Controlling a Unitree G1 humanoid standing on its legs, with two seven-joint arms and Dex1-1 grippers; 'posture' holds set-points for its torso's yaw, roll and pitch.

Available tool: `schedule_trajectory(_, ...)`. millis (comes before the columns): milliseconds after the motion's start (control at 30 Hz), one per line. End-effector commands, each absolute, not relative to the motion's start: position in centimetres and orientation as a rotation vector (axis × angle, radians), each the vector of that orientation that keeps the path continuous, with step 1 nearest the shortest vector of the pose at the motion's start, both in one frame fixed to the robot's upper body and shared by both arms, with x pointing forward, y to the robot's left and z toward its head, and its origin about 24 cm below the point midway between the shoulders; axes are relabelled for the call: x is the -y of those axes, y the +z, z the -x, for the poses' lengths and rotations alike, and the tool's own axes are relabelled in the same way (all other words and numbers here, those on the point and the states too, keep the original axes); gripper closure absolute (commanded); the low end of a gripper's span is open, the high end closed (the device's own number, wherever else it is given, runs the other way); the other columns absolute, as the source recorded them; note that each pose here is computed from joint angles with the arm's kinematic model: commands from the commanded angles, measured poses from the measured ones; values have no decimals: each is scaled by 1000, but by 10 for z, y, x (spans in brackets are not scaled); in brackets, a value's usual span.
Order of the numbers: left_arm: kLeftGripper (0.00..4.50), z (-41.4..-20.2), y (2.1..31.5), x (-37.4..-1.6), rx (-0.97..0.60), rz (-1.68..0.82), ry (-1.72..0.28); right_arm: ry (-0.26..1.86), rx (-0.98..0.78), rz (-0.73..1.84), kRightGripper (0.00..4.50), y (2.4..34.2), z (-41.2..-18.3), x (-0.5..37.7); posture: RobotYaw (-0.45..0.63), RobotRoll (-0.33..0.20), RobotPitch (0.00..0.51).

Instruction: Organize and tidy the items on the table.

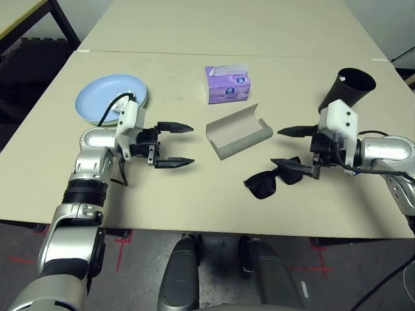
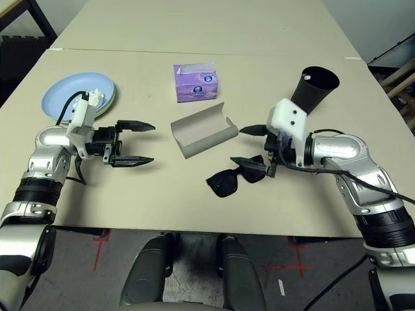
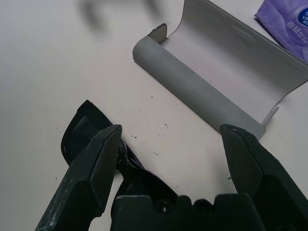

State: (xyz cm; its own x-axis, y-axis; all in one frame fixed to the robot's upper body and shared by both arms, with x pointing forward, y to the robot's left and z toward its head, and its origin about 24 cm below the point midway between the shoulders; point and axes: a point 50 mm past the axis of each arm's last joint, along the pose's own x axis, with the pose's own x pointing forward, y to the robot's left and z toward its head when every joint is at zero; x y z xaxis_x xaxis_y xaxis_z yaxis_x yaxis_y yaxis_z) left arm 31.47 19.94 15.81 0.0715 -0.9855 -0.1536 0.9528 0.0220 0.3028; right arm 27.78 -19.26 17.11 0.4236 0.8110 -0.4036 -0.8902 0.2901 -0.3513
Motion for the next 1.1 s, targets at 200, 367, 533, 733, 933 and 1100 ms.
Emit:
schedule_trajectory(200, 47, -310, 161, -191, 145, -374, -1550, 1271, -147, 810, 0, 173, -271, 183, 146, 0, 235)
schedule_trajectory(367, 47, -310, 161, -190, 147, -381, -1551, 1347, -136, 1006, 0, 187, -272, 181, 146, 0, 235)
schedule_trajectory(533, 47, -309, 159, -188, 152, -376, -1548, 1385, -185, 1162, 0, 202, -273, 182, 153, 0, 242)
schedule_trajectory(733, 47, -308, 156, -185, 156, -374, -1539, 1389, -256, 1201, 0, 202, -264, 176, 166, 0, 241)
schedule_trajectory(933, 47, -310, 154, -183, 158, -377, -1531, 1301, -379, 1256, 0, 201, -258, 173, 167, 0, 236)
schedule_trajectory(1100, 47, -311, 152, -182, 162, -381, -1528, 1263, -454, 1297, 0, 203, -254, 166, 168, 0, 230)
